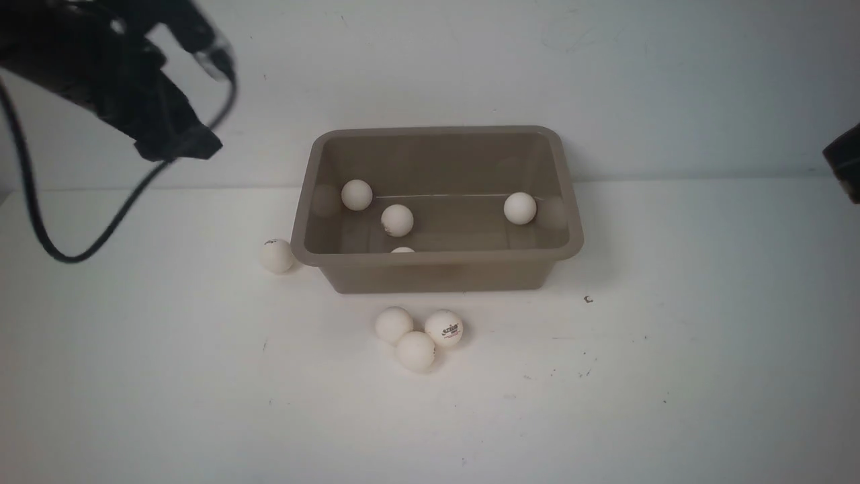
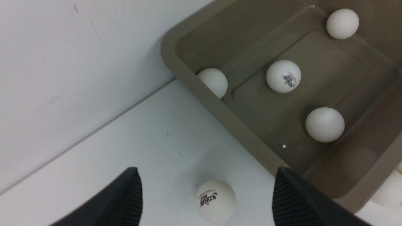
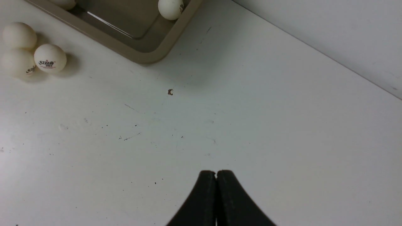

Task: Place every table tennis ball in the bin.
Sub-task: Use the left arm to clamp the table tennis ball closest to it

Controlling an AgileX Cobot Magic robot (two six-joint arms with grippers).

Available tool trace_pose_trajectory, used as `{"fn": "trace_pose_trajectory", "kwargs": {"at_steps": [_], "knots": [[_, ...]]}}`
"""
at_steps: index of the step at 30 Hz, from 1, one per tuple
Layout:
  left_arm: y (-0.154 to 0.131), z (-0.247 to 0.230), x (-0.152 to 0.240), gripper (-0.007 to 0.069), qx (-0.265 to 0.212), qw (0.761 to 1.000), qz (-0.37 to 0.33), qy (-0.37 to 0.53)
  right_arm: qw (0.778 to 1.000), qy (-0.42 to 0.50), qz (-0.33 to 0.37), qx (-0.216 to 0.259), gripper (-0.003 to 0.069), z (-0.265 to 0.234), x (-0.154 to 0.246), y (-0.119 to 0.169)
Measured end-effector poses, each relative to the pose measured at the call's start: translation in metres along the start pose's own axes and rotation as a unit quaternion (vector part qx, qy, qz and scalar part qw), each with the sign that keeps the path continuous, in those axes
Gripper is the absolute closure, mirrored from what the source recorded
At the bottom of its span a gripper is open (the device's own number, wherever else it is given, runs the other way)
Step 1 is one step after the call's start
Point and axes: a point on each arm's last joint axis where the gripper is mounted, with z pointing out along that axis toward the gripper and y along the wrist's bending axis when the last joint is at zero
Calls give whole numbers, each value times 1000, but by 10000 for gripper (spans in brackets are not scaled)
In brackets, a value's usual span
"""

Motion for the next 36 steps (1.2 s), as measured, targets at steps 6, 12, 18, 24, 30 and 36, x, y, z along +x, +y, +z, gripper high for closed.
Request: {"fn": "trace_pose_trajectory", "kwargs": {"at_steps": [6,12,18,24,30,36], "knots": [[11,24,19,126,6,998,-50,22,1000,0,0,0,674,0,0,0],[19,45,34,126,5,995,-88,40,1000,0,1,0,674,0,0,0],[16,60,40,126,9,993,-106,58,1000,0,1,0,674,0,0,0],[8,77,43,126,18,991,-114,74,1000,7,1,-3,674,6,-1,-1],[3,95,48,126,5,990,-98,103,1000,16,1,-6,674,13,-2,-1],[3,99,50,126,-13,988,-100,117,1000,15,1,-6,675,14,-2,-1]]}}
